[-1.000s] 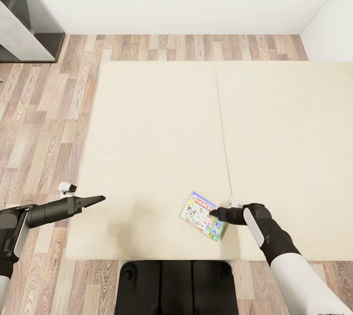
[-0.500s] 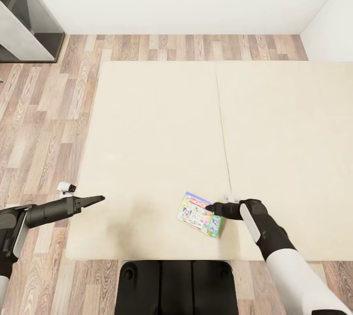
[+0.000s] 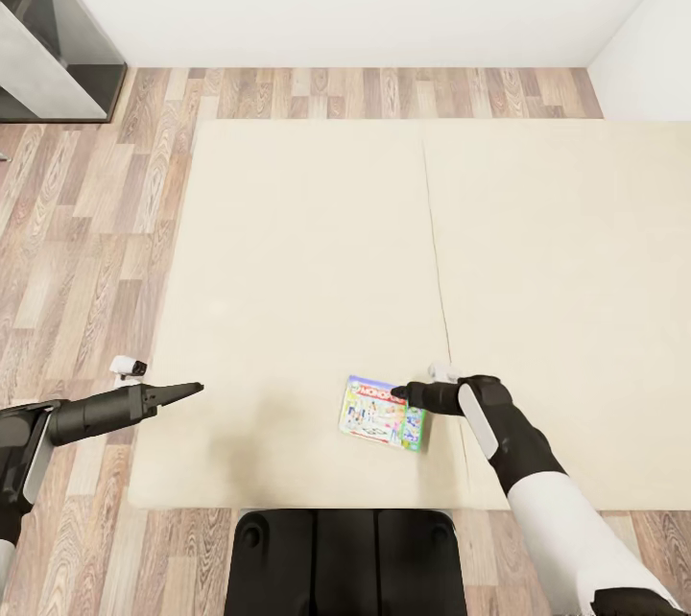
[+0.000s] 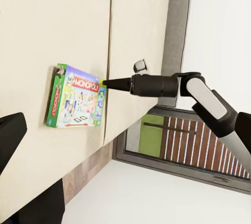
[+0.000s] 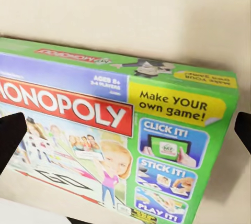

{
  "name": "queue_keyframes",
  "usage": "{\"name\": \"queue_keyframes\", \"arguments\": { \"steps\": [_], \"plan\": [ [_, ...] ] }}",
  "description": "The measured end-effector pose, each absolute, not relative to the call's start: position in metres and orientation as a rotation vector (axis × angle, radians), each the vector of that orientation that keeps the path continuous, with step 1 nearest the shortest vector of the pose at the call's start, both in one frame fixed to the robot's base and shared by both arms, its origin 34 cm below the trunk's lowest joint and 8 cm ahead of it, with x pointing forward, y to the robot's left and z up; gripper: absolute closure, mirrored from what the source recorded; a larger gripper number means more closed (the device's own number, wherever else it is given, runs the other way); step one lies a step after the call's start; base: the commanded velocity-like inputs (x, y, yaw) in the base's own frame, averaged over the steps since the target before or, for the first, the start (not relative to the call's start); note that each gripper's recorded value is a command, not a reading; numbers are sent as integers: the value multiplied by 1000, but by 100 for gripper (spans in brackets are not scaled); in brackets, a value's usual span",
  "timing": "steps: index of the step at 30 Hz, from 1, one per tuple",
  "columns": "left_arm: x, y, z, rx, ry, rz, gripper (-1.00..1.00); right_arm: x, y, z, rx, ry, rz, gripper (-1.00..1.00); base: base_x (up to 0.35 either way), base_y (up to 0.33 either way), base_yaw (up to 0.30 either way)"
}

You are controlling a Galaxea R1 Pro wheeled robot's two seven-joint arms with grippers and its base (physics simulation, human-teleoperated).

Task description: Put all the toys in the child's room - the three board games (two on the bed and one on the table), the two jigsaw puzzles on the table, and the tennis ball on the table - inside the toy box on the table in the child's room.

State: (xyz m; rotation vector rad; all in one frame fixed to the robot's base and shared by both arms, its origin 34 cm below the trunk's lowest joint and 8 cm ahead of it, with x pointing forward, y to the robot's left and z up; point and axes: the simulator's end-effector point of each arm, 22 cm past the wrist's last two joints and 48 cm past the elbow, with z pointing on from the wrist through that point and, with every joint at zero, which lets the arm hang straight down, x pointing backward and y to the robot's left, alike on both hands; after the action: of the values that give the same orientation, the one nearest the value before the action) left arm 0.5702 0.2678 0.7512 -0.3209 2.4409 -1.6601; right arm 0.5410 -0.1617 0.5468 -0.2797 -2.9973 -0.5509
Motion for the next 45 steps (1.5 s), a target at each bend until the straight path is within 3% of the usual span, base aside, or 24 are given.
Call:
{"name": "queue_keyframes", "arguments": {
  "steps": [11,45],
  "plan": [
    [571,268,751,-322,2440,-1658,-100,541,-132,549,-277,-2987,-605,-100,0,0,0],
    [571,270,752,-325,2438,-1655,-100,541,-128,550,-287,-2983,-620,-100,0,26,0]
  ]
}}
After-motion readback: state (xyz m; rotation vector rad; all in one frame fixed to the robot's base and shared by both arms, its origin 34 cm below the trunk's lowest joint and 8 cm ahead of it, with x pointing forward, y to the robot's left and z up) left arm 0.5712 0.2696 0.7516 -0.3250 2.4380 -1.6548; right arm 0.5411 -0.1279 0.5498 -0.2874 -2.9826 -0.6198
